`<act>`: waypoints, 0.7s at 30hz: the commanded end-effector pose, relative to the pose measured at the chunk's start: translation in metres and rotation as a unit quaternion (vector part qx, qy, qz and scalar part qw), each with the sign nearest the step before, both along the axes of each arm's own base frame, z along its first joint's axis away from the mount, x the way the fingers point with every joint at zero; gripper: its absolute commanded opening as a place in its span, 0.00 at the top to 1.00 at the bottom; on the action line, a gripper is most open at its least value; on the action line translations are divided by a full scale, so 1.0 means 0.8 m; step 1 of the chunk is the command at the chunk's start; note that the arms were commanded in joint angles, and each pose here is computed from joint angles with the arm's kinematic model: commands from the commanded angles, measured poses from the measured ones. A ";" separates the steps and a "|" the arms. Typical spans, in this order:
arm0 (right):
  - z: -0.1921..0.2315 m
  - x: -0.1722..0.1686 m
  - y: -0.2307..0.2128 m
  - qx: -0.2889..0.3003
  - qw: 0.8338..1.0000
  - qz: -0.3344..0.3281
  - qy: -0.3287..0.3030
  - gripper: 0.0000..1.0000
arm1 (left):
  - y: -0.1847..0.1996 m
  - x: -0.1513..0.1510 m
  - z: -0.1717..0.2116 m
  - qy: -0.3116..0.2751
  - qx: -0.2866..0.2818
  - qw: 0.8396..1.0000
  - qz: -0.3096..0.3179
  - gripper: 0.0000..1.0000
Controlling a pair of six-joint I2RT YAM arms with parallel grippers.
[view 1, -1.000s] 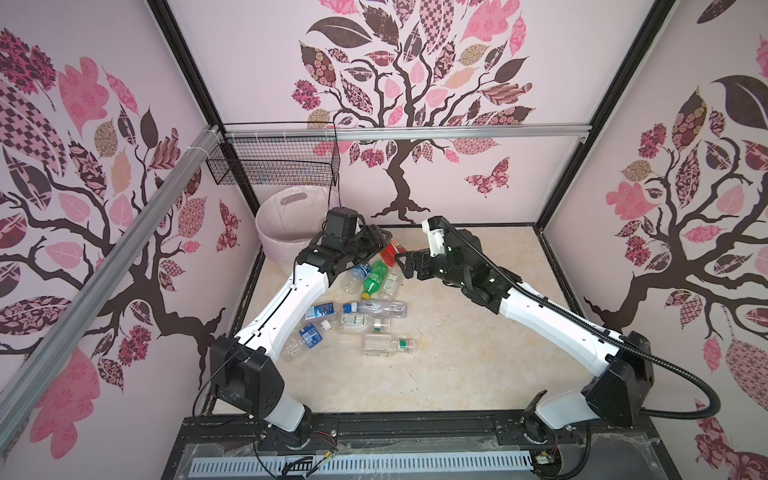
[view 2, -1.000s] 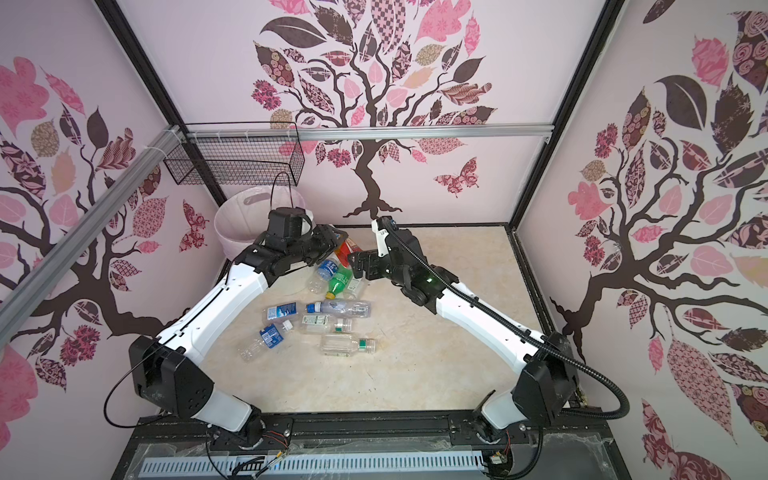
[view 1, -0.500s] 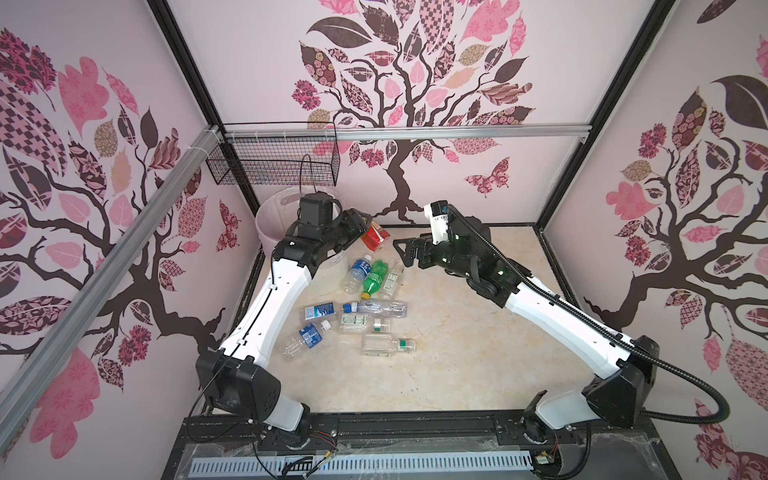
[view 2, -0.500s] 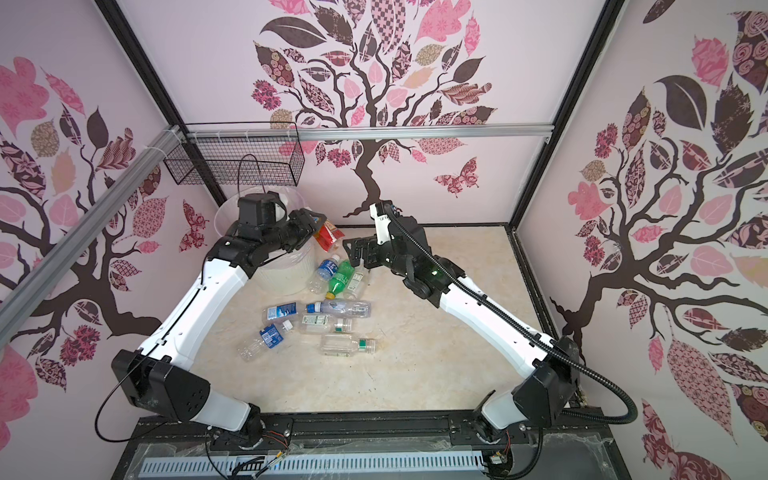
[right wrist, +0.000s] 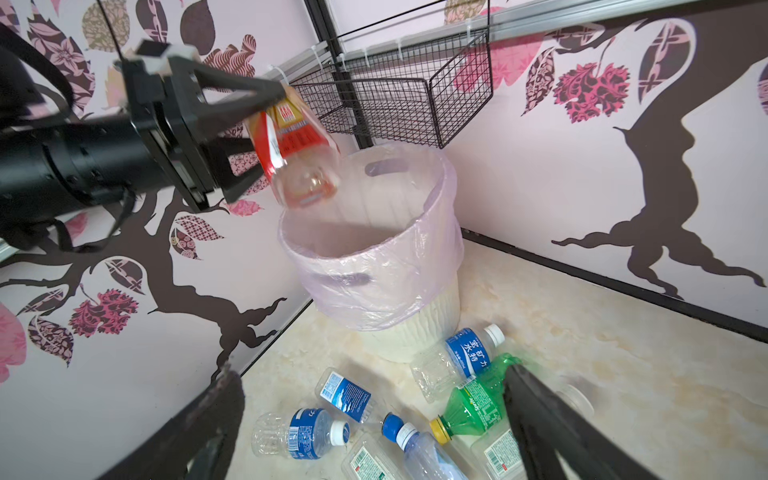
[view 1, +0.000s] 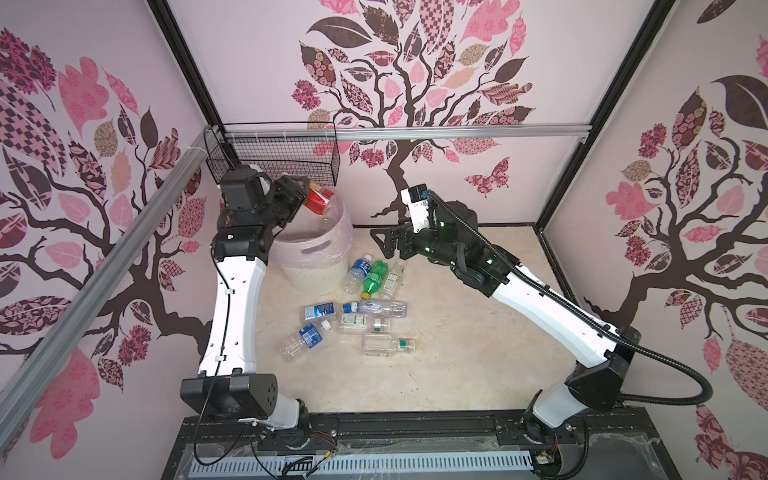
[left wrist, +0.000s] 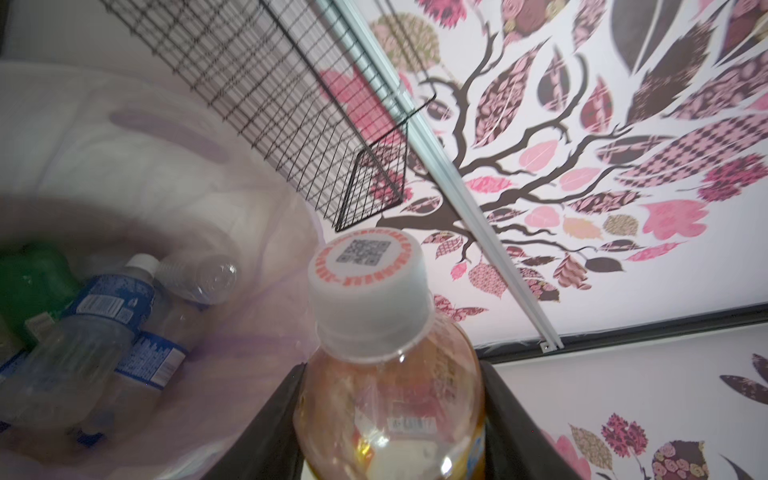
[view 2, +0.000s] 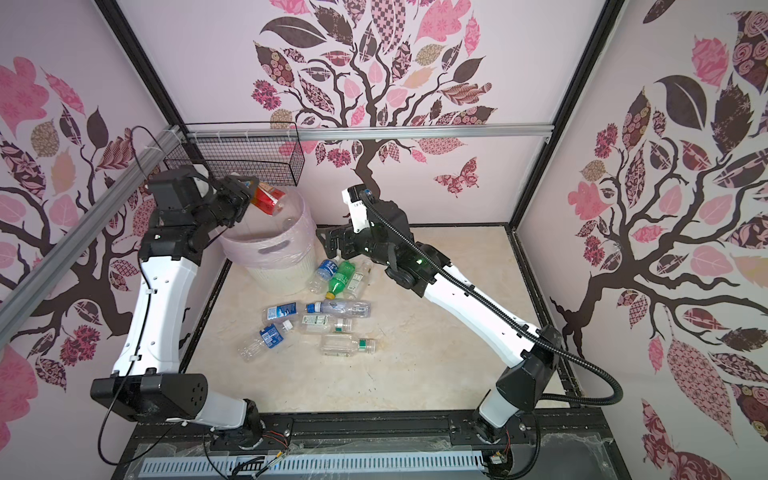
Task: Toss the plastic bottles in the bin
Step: 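Carry the Dongpeng bottle over the bin with the left gripper while the right opens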
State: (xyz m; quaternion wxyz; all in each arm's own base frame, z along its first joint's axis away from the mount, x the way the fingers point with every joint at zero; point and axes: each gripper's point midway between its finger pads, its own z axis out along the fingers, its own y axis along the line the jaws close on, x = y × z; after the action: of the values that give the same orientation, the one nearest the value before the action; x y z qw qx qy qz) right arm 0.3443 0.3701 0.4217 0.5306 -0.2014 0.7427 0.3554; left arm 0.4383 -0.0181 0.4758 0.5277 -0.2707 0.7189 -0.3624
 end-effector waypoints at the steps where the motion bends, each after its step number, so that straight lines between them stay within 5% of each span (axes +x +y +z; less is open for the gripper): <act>1: -0.002 0.003 0.009 -0.007 1.000 0.003 0.003 0.00 | 0.000 -0.028 0.072 -0.075 -0.005 0.997 0.004 0.51; 6: -0.012 0.005 0.009 -0.012 1.000 -0.002 0.007 0.01 | 0.005 -0.028 0.078 -0.095 0.007 0.995 0.014 0.49; 10: -0.023 0.007 0.010 -0.019 1.000 -0.003 0.014 0.01 | 0.015 0.008 0.020 -0.039 0.010 0.999 0.022 0.45; 16: -0.035 0.003 0.009 -0.020 0.999 -0.001 0.027 0.00 | 0.043 0.046 -0.069 0.087 0.006 0.996 0.028 0.25; 21: -0.042 -0.001 0.004 -0.017 0.999 -0.004 0.034 0.01 | 0.041 0.030 -0.035 0.045 0.007 0.999 0.027 0.03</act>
State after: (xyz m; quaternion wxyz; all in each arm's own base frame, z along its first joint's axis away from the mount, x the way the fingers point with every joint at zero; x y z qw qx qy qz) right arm 0.3456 0.3761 0.3797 0.4965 -0.2048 0.7721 0.3398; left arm 0.4898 0.0234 0.3914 0.4534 -0.3397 0.7629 -0.3114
